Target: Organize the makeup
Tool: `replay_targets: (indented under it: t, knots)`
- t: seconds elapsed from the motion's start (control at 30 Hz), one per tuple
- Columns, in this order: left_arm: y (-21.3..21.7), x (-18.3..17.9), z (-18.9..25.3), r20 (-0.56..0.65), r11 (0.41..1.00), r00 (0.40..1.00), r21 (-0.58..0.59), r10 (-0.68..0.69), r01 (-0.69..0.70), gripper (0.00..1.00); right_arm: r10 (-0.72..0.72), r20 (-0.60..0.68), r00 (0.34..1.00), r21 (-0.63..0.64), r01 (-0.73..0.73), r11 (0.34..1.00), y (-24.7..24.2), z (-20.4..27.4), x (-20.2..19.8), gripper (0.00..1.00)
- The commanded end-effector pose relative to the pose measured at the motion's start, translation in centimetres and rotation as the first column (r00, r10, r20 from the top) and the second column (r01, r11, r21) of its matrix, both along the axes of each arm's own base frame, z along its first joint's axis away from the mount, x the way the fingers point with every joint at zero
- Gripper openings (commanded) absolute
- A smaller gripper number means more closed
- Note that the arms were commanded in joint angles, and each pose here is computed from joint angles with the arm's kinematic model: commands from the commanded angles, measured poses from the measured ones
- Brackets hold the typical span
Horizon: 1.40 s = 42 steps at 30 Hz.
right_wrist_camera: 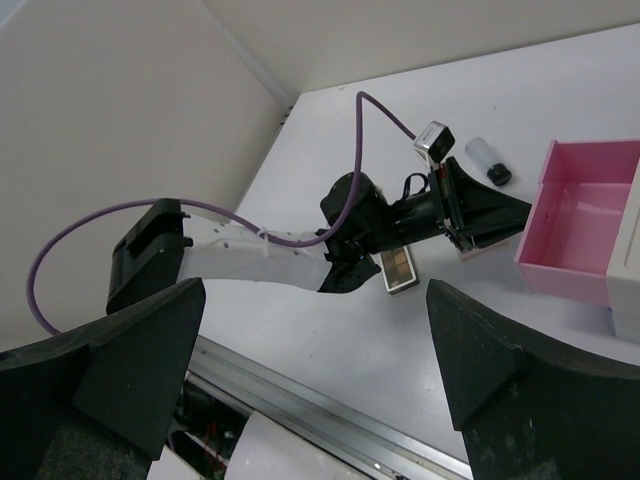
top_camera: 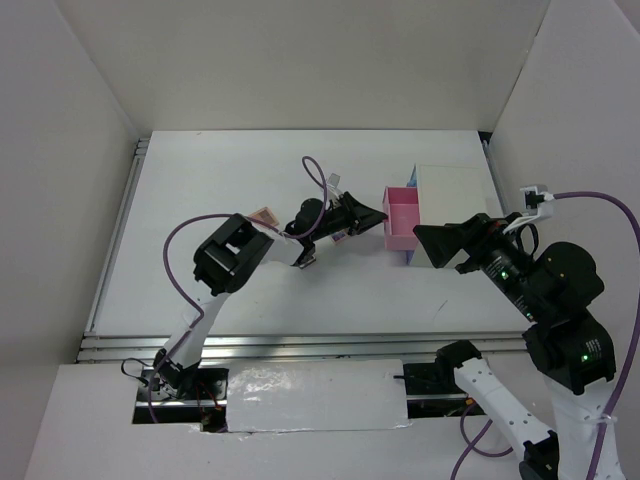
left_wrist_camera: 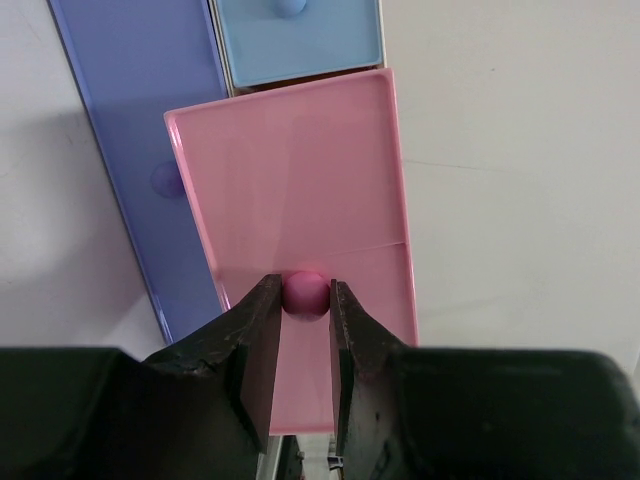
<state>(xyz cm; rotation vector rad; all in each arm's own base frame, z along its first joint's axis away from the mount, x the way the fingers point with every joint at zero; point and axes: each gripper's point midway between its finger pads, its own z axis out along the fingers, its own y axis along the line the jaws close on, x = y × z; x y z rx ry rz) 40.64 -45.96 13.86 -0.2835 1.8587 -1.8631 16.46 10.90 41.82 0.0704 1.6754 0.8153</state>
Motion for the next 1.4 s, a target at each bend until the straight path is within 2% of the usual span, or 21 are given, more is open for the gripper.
replay_targets:
  t: [0.0, 0.2, 0.27, 0.3, 0.33, 0.37, 0.43, 0.47, 0.57, 0.6, 0.67, 0.7, 0.73, 0.8, 0.83, 0.87, 0.9, 0.97, 1.13, 1.23, 1.37]
  knots:
    - [0.7, 0.5, 4.0, 0.11, 0.999, 0.994, -0.029, 0.018, -0.015, 0.3, 0.012, 0.019, 1.0, -0.005, -0.012, 1.0, 0.3, 0.3, 0.6, 0.99]
    - [1.6, 0.3, 4.7, 0.134, 0.999, 0.99, 0.001, 0.05, -0.051, 0.65, 0.009, 0.013, 1.0, -0.019, -0.009, 1.0, 0.3, 0.1, 0.8, 0.99]
    - [2.4, 0.1, 5.4, 0.141, 0.997, 0.988, 0.019, 0.068, -0.071, 0.69, 0.012, 0.008, 1.0, -0.021, -0.012, 1.0, 0.4, 0.0, 1.0, 0.99]
    - [2.8, 0.3, 5.5, 0.159, 0.996, 0.984, 0.035, 0.081, -0.088, 0.76, 0.013, 0.009, 1.0, -0.022, -0.012, 1.0, 0.4, 0.0, 1.0, 1.0]
    - [3.3, 0.3, 6.8, 0.178, 0.994, 0.979, 0.032, 0.095, -0.102, 0.97, 0.016, 0.005, 1.0, -0.023, -0.016, 1.0, 0.5, -0.1, 1.1, 1.0]
    - [3.8, 0.2, 6.2, 0.175, 0.991, 0.979, 0.067, 0.102, -0.115, 0.99, 0.017, 0.005, 1.0, -0.021, -0.017, 1.0, 0.6, -0.1, 1.1, 1.0]
    - [5.2, 0.7, 7.4, 0.189, 0.983, 0.971, 0.086, 0.146, -0.164, 0.99, 0.02, 0.004, 1.0, -0.022, -0.02, 1.0, 0.6, -0.1, 1.2, 1.0]
    - [5.9, 0.9, 5.6, 0.16, 0.968, 0.974, 0.169, 0.158, -0.185, 0.99, 0.022, 0.006, 1.0, -0.022, -0.022, 1.0, 0.6, 0.0, 1.1, 1.0]
    - [8.6, 3.4, 5.2, 0.107, 0.878, 0.945, 0.348, 0.31, -0.328, 1.0, 0.017, 0.003, 1.0, -0.024, -0.017, 1.0, 0.6, 0.0, 1.2, 1.0]
    - [11.4, 3.7, 1.1, 0.046, 0.747, 0.907, 0.55, 0.418, -0.373, 0.99, 0.013, 0.003, 1.0, -0.025, -0.013, 1.0, 0.5, -0.1, 1.3, 1.0]
    - [13.0, 5.8, 2.5, 0.065, 0.631, 0.851, 0.643, 0.522, -0.435, 1.0, 0.014, 0.003, 1.0, -0.024, -0.014, 1.0, 0.5, -0.1, 1.2, 1.0]
    - [15.0, 4.9, -2.2, 0.011, 0.505, 0.831, 0.79, 0.556, -0.348, 0.99, 0.011, 0.003, 1.0, -0.022, -0.011, 1.0, 0.5, -0.1, 1.3, 1.0]
    - [15.1, 7.6, 1.4, 0.078, 0.464, 0.795, 0.776, 0.601, -0.427, 0.99, 0.013, 0.0, 1.0, -0.023, -0.013, 1.0, 0.5, -0.2, 1.3, 1.0]
    - [16.2, 7.9, -3.1, 0.075, 0.314, 0.795, 0.893, 0.602, -0.322, 0.99, 0.017, -0.004, 1.0, -0.023, -0.017, 1.0, 0.7, -0.2, 1.4, 1.0]
    - [15.6, 10.2, 0.5, 0.134, 0.314, 0.782, 0.864, 0.609, -0.393, 0.99, 0.017, -0.007, 1.0, -0.023, -0.017, 1.0, 0.7, -0.3, 1.4, 1.0]
    - [15.3, 10.8, -2.1, 0.131, 0.279, 0.789, 0.89, 0.6, -0.36, 0.99, 0.02, -0.008, 1.0, -0.024, -0.02, 1.0, 0.7, -0.3, 1.4, 1.0]
    - [15.3, 11.6, -1.2, 0.139, 0.272, 0.783, 0.889, 0.606, -0.368, 0.99, 0.017, -0.008, 1.0, -0.027, -0.017, 0.999, 0.7, -0.3, 1.5, 1.0]
    - [15.7, 12.2, -3.2, 0.134, 0.248, 0.779, 0.903, 0.612, -0.35, 0.99, 0.02, -0.014, 1.0, -0.029, -0.021, 0.999, 0.7, -0.4, 1.5, 1.0]
    - [15.1, 13.5, -6.3, 0.143, 0.288, 0.804, 0.886, 0.577, -0.364, 0.99, 0.013, -0.013, 1.0, -0.035, -0.013, 0.999, 0.6, -0.4, 1.5, 1.0]
    - [14.9, 14.0, -6.8, 0.15, 0.265, 0.807, 0.897, 0.571, -0.354, 1.0, 0.009, -0.013, 1.0, -0.04, -0.009, 0.999, 0.5, -0.5, 1.5, 1.0]
    - [14.2, 14.8, -7.5, 0.168, 0.276, 0.816, 0.887, 0.553, -0.37, 0.99, 0.013, -0.005, 1.0, -0.041, -0.014, 0.999, 0.5, -0.5, 1.5, 1.0]
